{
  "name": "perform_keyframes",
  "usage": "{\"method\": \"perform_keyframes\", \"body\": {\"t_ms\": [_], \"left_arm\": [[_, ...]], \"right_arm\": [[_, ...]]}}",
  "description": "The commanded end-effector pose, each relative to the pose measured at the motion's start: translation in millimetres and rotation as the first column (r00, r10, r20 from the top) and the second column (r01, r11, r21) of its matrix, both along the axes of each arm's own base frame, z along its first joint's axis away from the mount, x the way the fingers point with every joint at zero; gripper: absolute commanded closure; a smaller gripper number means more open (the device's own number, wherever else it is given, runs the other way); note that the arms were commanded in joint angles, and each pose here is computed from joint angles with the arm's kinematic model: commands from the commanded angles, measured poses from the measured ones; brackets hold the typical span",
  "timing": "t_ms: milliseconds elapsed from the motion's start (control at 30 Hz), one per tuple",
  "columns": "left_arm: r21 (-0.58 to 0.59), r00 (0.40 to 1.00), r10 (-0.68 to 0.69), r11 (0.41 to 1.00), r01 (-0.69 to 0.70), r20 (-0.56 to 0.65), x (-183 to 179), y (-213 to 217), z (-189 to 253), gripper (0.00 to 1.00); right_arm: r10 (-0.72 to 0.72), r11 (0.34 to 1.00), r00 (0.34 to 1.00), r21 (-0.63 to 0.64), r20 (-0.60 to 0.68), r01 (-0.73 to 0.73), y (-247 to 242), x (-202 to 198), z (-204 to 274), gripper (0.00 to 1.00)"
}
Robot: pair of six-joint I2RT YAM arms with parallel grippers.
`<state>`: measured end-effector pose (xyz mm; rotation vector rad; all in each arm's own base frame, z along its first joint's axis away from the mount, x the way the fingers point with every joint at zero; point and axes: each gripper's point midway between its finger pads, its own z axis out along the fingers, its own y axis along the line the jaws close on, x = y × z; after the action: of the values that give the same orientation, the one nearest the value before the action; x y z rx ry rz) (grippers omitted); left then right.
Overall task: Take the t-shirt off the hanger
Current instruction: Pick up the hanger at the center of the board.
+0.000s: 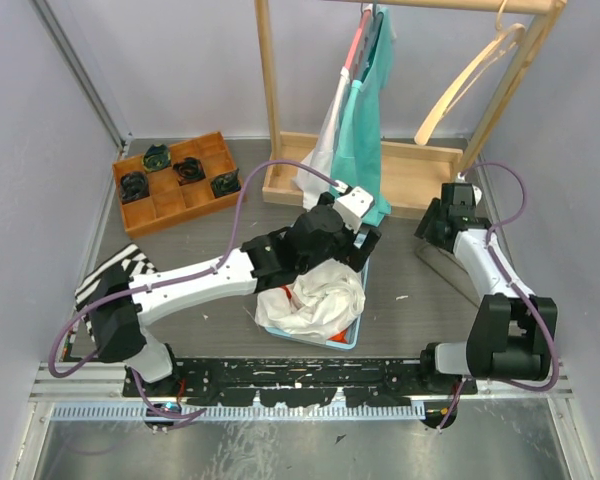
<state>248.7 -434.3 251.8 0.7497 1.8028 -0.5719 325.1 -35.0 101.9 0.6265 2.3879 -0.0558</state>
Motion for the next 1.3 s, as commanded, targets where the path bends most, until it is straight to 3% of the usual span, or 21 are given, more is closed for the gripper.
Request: {"method": "perform_keyframes", "body": {"t_ms": [0, 200, 1267], "left_arm": [[-0.064, 1.0, 0.017, 0.998, -0.015, 0.017, 2, 8, 19, 0.02], [-0.063, 1.0, 0.026, 0.998, -0.025, 0.016, 2, 15, 16, 0.02], [-0.066, 0.998, 0.057, 0.996, -0.056, 0.023, 8, 32, 16, 0.02]], "right_arm": [[-0.041, 0.998, 0.995, -0.041, 0.088, 0.045, -11, 23, 10, 0.42], [-0.037, 0.999, 0.997, -0.029, 0.062, 0.039, -9, 29, -11, 0.49], [-0.019, 1.0, 0.999, -0.019, -0.035, 0.018, -2, 40, -69, 0.56]]}}
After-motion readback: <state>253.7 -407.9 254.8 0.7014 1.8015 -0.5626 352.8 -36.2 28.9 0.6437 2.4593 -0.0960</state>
